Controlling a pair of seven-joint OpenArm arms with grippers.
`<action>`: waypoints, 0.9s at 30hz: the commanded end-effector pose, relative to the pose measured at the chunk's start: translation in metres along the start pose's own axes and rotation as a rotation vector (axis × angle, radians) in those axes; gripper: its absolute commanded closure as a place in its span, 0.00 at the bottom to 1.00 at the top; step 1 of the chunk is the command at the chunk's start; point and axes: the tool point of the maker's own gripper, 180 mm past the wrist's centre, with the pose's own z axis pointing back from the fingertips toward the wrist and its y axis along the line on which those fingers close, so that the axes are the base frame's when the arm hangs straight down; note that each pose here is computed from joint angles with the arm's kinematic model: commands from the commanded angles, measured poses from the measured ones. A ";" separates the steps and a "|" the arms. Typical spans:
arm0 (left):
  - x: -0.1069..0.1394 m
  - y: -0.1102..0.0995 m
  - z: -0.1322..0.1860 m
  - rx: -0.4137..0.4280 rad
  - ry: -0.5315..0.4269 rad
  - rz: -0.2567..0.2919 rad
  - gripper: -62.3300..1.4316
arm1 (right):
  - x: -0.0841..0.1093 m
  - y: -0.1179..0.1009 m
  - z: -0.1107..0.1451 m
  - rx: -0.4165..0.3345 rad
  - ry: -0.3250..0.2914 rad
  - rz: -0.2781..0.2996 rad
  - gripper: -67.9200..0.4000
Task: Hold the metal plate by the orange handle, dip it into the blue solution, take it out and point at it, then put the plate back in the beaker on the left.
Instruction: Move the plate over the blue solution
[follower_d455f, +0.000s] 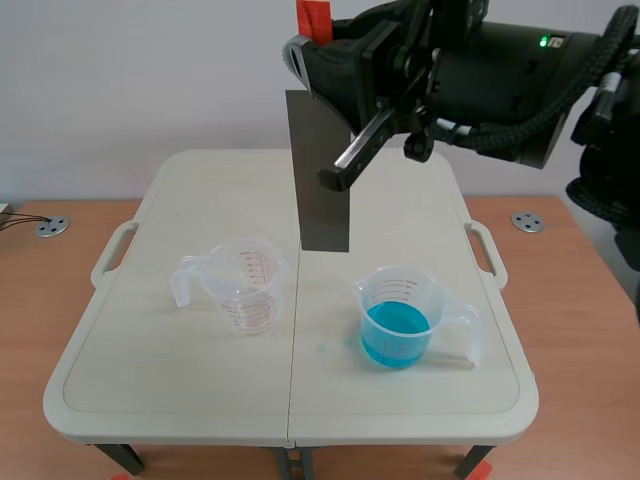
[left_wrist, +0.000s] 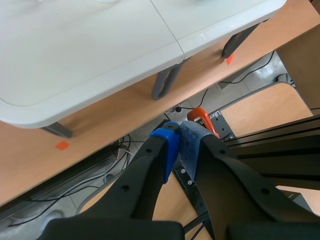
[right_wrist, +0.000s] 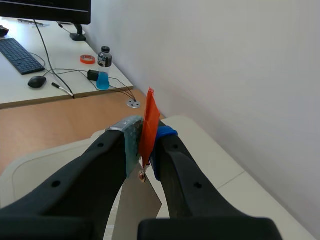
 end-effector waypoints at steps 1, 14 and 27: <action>0.004 -0.001 0.000 -0.003 -0.018 0.006 0.94 | 0.012 -0.003 0.004 -0.009 -0.036 0.015 0.98; 0.024 0.020 -0.017 0.014 -0.027 -0.091 0.94 | -0.011 -0.037 0.040 -0.162 0.050 -0.001 0.98; 0.107 0.066 -0.039 0.049 -0.217 -0.295 0.94 | -0.012 -0.039 0.052 -0.149 0.052 -0.024 0.98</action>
